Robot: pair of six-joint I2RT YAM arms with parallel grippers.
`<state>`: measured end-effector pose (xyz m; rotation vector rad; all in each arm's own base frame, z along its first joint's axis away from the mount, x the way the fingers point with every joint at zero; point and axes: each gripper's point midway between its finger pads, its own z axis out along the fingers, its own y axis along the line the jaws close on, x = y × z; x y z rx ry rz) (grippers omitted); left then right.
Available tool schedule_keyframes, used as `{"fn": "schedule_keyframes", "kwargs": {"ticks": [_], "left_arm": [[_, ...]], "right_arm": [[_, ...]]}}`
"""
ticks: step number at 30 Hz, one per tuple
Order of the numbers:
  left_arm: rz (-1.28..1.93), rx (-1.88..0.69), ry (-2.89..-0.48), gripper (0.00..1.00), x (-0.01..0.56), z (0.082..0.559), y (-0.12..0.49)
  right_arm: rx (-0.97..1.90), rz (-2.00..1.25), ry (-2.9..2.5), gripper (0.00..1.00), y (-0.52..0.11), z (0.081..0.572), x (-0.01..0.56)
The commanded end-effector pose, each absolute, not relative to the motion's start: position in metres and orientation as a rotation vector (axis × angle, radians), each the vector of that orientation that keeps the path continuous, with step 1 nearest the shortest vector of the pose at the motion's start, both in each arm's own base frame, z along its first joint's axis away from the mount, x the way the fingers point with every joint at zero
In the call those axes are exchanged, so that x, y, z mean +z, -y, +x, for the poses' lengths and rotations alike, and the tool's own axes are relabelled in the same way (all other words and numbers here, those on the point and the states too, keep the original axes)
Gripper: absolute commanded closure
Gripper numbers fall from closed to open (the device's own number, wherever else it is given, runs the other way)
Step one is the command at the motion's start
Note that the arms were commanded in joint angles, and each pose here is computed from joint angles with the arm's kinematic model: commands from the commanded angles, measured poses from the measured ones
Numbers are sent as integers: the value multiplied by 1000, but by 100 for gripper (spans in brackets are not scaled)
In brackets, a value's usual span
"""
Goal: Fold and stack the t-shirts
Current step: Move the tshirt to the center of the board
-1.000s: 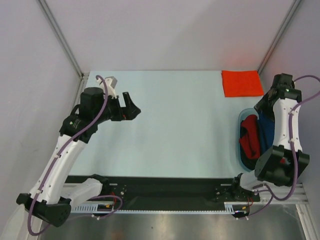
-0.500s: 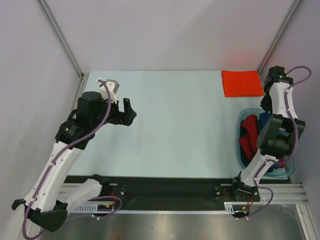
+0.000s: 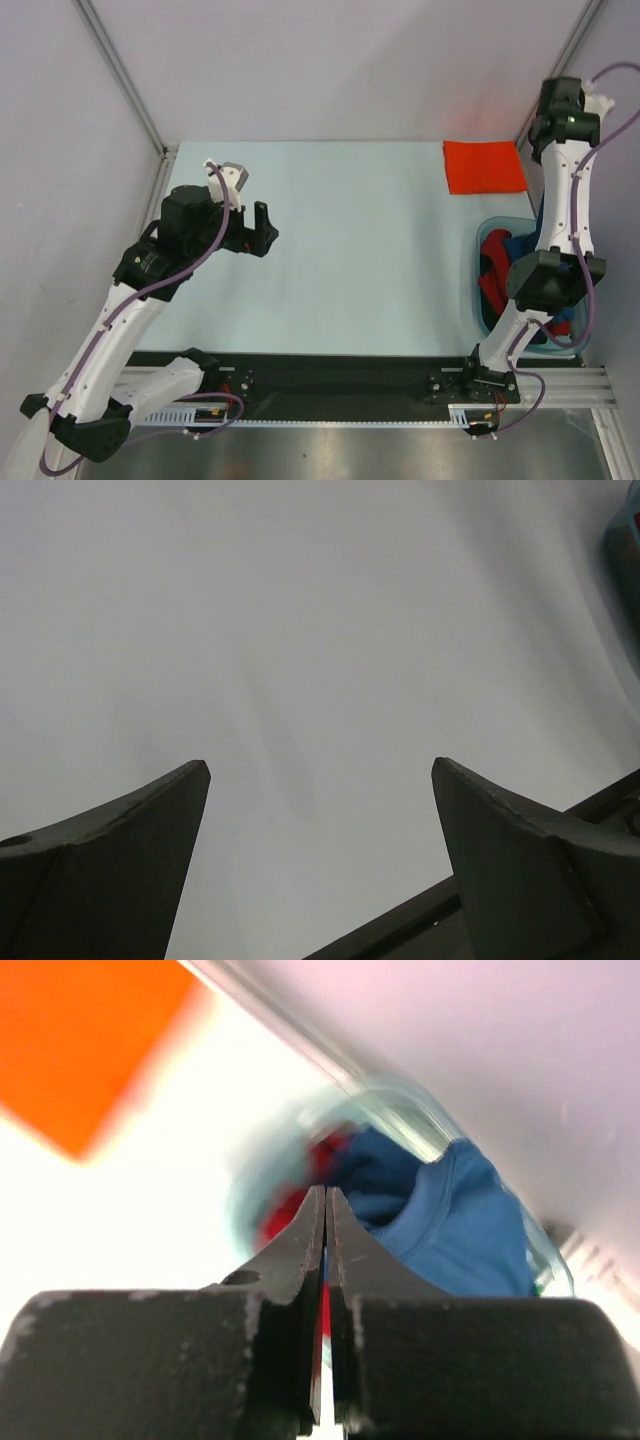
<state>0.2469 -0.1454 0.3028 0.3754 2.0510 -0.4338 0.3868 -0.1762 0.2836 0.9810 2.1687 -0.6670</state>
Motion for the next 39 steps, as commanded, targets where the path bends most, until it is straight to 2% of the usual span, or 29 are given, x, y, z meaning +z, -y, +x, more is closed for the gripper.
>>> {"fn": "schedule_keyframes", "kwargs": {"ticks": [1, 2, 3, 4, 6, 7, 9, 12, 13, 17, 19, 20, 21, 23, 24, 25, 27, 29, 30, 31, 33, 34, 35, 37, 38, 39], "left_arm": [[372, -402, -1995, 0, 318, 248, 141], [371, -404, -1988, 0, 321, 248, 141], [371, -409, -1980, 0, 324, 247, 142], [347, -377, -1976, 0, 326, 249, 136], [333, -372, -1968, 0, 331, 248, 134], [315, -361, -1961, 0, 334, 247, 131], [288, -357, -1957, 0, 338, 247, 128], [218, -332, -1939, 0, 350, 246, 118], [190, -323, -1931, 1, 354, 246, 114], [-11, -342, -1855, 3, 378, 230, 91], [-74, -382, -1801, 5, 388, 208, 77], [-106, -422, -1790, 5, 390, 200, 76], [-120, -462, -1750, 5, 397, 186, 71], [-139, -520, -1771, 5, 393, 171, 71], [-131, -556, -1781, 4, 391, 164, 74], [-125, -586, -1791, 4, 389, 159, 77], [-94, -636, -1859, 3, 375, 156, 90], [-64, -644, -1996, 3, 348, 165, 107], [-45, -654, -2060, 4, 335, 168, 116], [-9, -687, -2160, 5, 317, 171, 131], [-24, -709, -2293, 9, 280, 174, 144], [-52, -698, -2353, 10, 260, 175, 146], [-95, -707, -2379, 11, 251, 176, 151], [-189, -641, -2441, 9, 216, 176, 145], [-263, -638, -2462, 8, 206, 174, 144], [-300, -617, -2479, 8, 193, 173, 141]], "right_arm": [[-542, 845, -1786, 100, 121, 374, 437], [-499, 789, -1738, 100, 106, 375, 460], [-383, 648, -1704, 100, 55, 382, 486], [-292, 601, -1563, 100, 35, 374, 531], [-181, 434, -1472, 100, -13, 364, 571], [-9, 366, -1357, 100, -56, 348, 605], [133, 277, -1279, 100, -96, 331, 632], [457, 99, -1219, 100, -176, 308, 661], [537, 26, -1245, 100, -209, 304, 655], [692, -82, -1293, 100, -258, 289, 642], [692, -78, -1405, 65, -267, 296, 608], [682, -78, -1421, 25, -261, 293, 602], [611, -106, -1521, 13, -268, 304, 561], [527, -59, -1605, 2, -253, 309, 529], [476, -9, -1645, 0, -231, 314, 515], [423, -9, -1773, 0, -221, 315, 473], [454, 76, -1917, 0, -196, 310, 433], [504, 58, -2124, 7, -199, 300, 363], [599, 7, -2186, 12, -207, 281, 350], [586, -34, -2321, 12, -212, 266, 297], [679, -128, -2432, 15, -229, 235, 260], [721, -211, -2459, 14, -242, 213, 249], [696, -253, -2565, 14, -241, 194, 209], [739, -316, -2642, 11, -255, 161, 185], [744, -353, -2728, 10, -254, 139, 155], [809, -343, -2713, 9, -267, 134, 151]]}}
